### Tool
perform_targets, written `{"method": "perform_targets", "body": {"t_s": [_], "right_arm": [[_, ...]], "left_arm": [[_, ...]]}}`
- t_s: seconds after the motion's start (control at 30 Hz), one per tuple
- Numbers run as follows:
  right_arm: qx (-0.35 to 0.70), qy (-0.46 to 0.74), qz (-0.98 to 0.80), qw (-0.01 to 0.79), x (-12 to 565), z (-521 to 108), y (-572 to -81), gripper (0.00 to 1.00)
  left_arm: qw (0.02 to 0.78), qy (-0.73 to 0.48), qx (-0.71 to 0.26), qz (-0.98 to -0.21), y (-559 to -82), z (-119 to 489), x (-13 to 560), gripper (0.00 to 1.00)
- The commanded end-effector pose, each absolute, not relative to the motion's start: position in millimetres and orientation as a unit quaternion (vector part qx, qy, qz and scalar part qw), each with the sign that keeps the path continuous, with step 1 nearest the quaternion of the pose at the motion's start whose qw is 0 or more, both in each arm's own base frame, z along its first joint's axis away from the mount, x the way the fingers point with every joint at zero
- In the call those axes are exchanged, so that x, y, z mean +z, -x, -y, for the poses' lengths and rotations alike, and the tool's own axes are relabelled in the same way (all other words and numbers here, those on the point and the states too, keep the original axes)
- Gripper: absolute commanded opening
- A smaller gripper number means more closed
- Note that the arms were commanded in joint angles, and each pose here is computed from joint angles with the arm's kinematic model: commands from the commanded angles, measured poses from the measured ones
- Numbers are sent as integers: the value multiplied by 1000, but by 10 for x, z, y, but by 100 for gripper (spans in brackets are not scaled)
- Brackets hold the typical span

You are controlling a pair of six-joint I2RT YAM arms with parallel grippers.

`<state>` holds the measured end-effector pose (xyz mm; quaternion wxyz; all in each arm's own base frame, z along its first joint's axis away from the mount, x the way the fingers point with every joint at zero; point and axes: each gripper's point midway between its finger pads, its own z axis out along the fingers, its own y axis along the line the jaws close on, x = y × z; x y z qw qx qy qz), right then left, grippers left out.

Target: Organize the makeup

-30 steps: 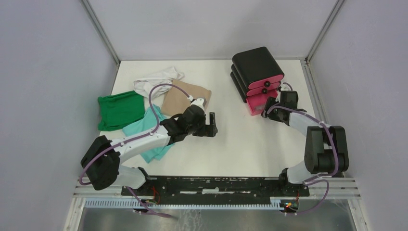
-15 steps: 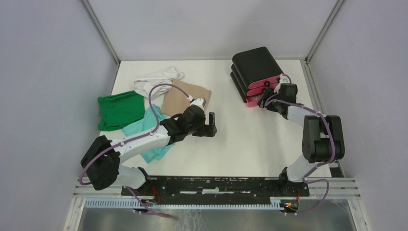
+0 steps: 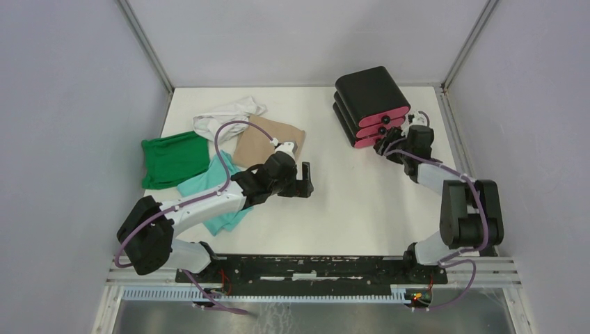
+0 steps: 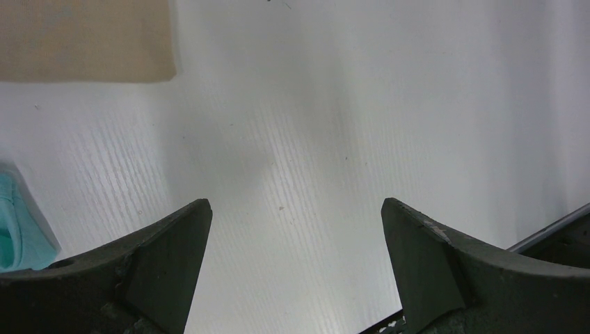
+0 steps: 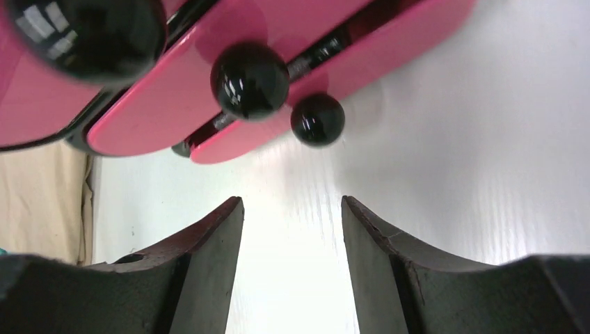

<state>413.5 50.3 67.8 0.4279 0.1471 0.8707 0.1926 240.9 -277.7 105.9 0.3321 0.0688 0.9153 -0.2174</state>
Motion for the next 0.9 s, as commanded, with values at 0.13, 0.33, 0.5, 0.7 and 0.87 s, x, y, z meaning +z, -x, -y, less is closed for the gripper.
{"method": "perform_targets", "body": {"t_s": [0.13, 0.33, 0.5, 0.7, 0.87], "right_arm": [[157, -279, -829, 458, 913, -149, -3853, 25], [154, -331, -845, 391, 710, -63, -3941, 16], [193, -343, -825, 405, 720, -97, -4135, 24], [190, -366, -814, 408, 646, -4, -4251, 31], [211, -383, -798, 414, 575, 15, -4320, 31]], "left_arm": [[346, -61, -228, -908, -2470, 2811, 1162, 99], [355, -53, -226, -905, -2431, 2713, 1196, 99], [358, -51, -220, -906, -2431, 2678, 1209, 99], [359, -53, -215, -907, -2437, 2670, 1200, 99], [358, -54, -211, -908, -2450, 2671, 1187, 99]]}}
